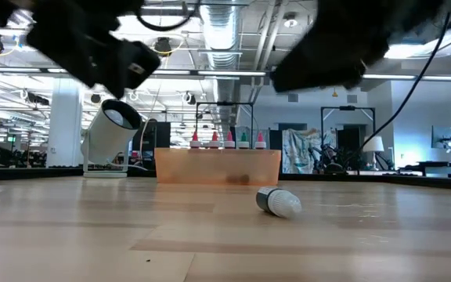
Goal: Pick & Place food coloring
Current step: Put the small blue food coloring bottle into the orange bin
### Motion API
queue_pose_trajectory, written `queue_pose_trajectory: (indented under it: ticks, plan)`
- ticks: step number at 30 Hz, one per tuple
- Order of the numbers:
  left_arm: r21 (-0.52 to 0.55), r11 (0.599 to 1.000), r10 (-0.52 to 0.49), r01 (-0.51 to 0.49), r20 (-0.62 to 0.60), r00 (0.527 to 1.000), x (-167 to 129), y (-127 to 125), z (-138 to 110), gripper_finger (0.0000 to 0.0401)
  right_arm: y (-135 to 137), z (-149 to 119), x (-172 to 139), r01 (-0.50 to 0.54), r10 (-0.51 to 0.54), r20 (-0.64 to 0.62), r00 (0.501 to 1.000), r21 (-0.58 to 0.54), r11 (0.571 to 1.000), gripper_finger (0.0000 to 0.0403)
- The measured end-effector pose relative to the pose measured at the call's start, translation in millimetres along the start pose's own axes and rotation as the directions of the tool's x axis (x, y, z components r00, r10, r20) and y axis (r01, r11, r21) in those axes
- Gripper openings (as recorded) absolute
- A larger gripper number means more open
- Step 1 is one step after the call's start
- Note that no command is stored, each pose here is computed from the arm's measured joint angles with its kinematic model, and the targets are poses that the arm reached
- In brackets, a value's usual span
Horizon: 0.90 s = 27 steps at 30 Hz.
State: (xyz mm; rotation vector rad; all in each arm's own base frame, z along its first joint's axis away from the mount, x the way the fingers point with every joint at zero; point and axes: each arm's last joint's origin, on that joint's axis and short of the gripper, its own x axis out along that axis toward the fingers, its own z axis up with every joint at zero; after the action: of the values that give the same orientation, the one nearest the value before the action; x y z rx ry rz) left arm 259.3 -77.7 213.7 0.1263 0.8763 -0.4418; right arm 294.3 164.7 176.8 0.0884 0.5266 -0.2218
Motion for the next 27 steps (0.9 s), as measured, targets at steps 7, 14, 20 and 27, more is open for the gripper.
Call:
queue_pose_trajectory:
  ticks: [7, 14, 20, 27]
  plan:
    - [0.013, 0.998, 0.066, -0.066, 0.014, 0.998, 16, -42, -17, 0.0137, 29, -25, 15, 0.011, -0.011, 0.001, 1.000, 0.046, 0.999, 0.0144]
    - [0.039, 0.974, 0.218, -0.223, 0.097, 0.971, 22, -64, -27, 0.0137, 56, -41, 17, 0.055, -0.061, 0.044, 0.997, 0.127, 0.990, 0.0135]
    - [0.044, 0.965, 0.252, -0.258, 0.117, 0.961, 22, -65, -26, 0.0137, 76, -57, 25, 0.058, -0.063, 0.025, 0.998, 0.172, 0.983, 0.0127]
    - [0.042, 0.965, 0.250, -0.257, 0.126, 0.960, 22, -65, -25, 0.0137, 86, -57, 36, 0.134, -0.132, -0.026, 0.991, 0.124, 0.983, 0.0122]
